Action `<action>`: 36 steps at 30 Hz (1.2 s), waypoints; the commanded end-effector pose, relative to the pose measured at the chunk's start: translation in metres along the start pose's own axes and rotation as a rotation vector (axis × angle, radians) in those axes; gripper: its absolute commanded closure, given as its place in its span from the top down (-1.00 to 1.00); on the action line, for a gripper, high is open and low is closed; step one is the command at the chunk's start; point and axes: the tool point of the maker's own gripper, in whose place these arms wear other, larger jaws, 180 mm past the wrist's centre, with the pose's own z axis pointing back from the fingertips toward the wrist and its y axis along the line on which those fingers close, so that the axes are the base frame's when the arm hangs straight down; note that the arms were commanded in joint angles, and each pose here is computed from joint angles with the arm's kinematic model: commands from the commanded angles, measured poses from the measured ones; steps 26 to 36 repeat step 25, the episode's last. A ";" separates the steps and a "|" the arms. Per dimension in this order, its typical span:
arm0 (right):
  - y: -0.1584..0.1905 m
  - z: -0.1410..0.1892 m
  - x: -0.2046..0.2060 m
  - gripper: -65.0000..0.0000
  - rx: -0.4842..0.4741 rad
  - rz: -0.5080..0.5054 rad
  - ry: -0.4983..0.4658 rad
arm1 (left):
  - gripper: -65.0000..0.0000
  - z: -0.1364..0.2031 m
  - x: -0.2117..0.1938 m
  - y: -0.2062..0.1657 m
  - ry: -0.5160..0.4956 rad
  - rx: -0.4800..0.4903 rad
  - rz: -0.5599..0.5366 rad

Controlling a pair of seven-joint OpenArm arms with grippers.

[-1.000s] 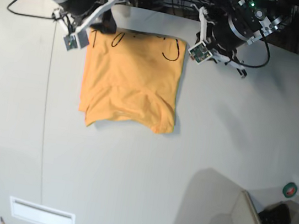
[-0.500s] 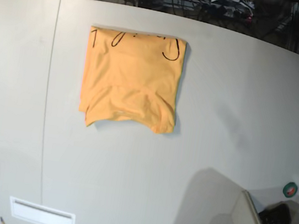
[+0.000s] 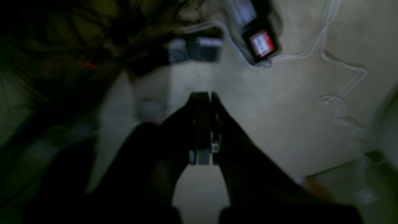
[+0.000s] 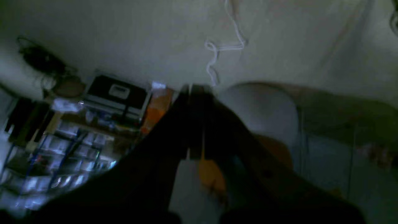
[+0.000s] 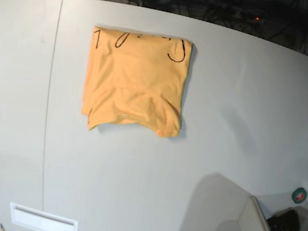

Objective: Layout the t-shirt on the table in an organized manner, then fold the t-shirt properly

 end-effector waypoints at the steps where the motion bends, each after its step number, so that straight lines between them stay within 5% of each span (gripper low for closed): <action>1: 0.013 -0.008 -0.007 -1.00 0.030 0.006 -0.013 | -1.00 -0.002 -0.012 -0.028 0.010 -0.055 0.029; 5: 0.036 -0.022 0.012 -1.00 0.049 -0.037 -0.222 | -1.00 -0.003 0.022 -0.054 -0.179 -0.102 0.084; 12: 0.046 -0.020 0.039 -1.00 0.057 -0.074 -0.374 | -1.00 -0.009 0.037 -0.042 -0.165 -0.062 0.151; 18: 0.034 -0.015 0.053 -1.00 0.038 -0.069 -0.397 | -1.00 -0.012 0.053 -0.010 -0.186 -0.008 0.183; 25: 0.064 -0.019 0.071 -1.00 0.087 -0.060 -0.417 | -1.00 -0.008 0.043 0.018 -0.172 0.036 0.173; 36: 0.064 -0.019 0.071 -1.00 0.087 -0.060 -0.417 | -1.00 -0.008 0.043 0.018 -0.172 0.036 0.173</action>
